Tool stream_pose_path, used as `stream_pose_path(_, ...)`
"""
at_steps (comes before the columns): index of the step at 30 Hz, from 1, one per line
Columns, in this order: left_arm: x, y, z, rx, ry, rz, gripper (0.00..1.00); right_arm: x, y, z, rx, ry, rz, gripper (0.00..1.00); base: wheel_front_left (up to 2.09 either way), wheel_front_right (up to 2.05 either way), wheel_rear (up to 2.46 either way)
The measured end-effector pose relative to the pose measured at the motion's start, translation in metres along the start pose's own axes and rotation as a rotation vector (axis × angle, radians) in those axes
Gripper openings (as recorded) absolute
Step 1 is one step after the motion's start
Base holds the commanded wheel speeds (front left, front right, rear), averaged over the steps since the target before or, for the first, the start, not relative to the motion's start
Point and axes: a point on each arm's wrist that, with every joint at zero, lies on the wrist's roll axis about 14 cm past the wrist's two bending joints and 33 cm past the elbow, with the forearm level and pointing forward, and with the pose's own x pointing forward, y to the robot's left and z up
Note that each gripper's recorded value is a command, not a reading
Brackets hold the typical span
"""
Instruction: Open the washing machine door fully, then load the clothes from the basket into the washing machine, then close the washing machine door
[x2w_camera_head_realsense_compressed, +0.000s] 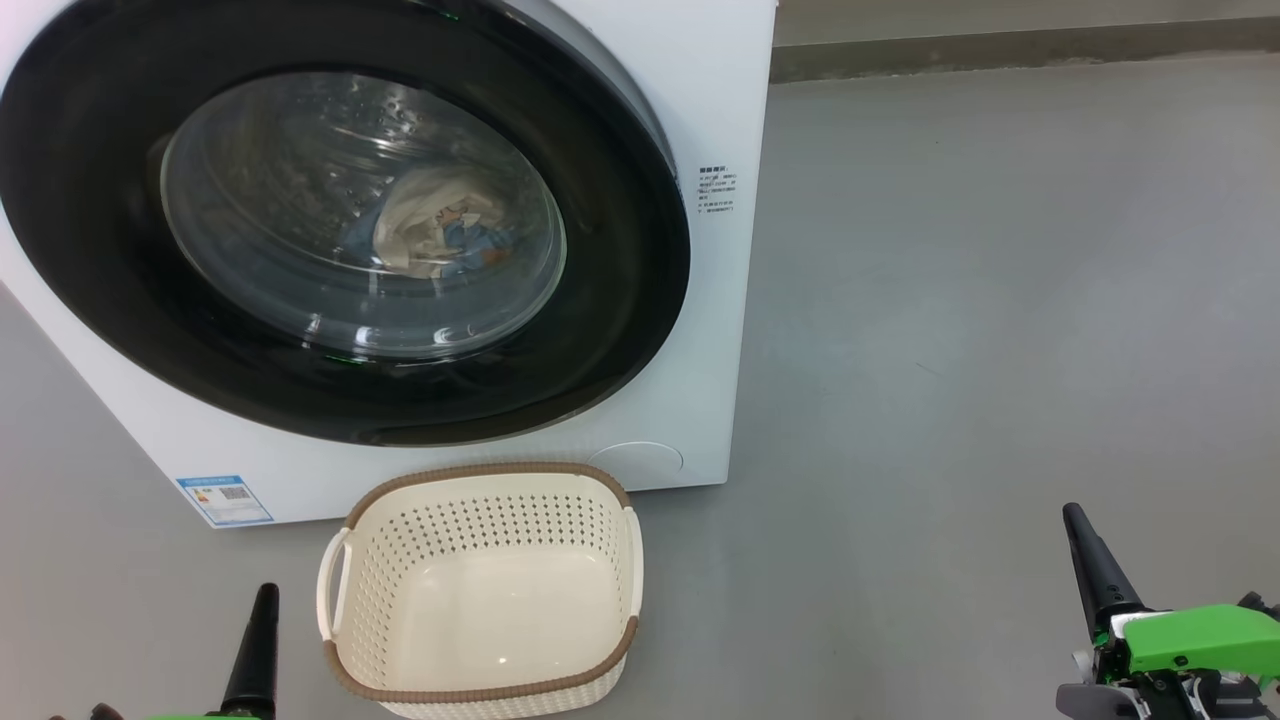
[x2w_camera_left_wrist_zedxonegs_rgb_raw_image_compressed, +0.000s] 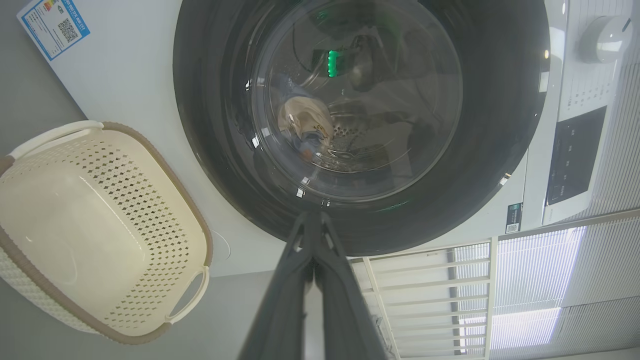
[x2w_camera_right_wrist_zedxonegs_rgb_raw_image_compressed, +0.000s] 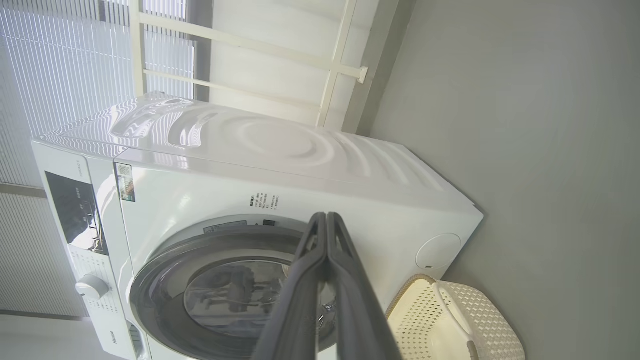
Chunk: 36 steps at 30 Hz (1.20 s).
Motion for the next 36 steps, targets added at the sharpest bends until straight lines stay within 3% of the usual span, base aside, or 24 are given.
stream_pose_path(22,0.007,-0.014,-0.003,-0.221,0.011,-0.046,0.0,0.005,0.01,0.001,0.204,0.007,0.035,0.0,0.0,0.0,0.0)
stream_pose_path(36,0.007,-0.014,-0.003,-0.228,0.009,-0.047,0.0,0.006,0.012,0.002,0.219,0.004,0.042,0.0,0.0,0.0,0.0)
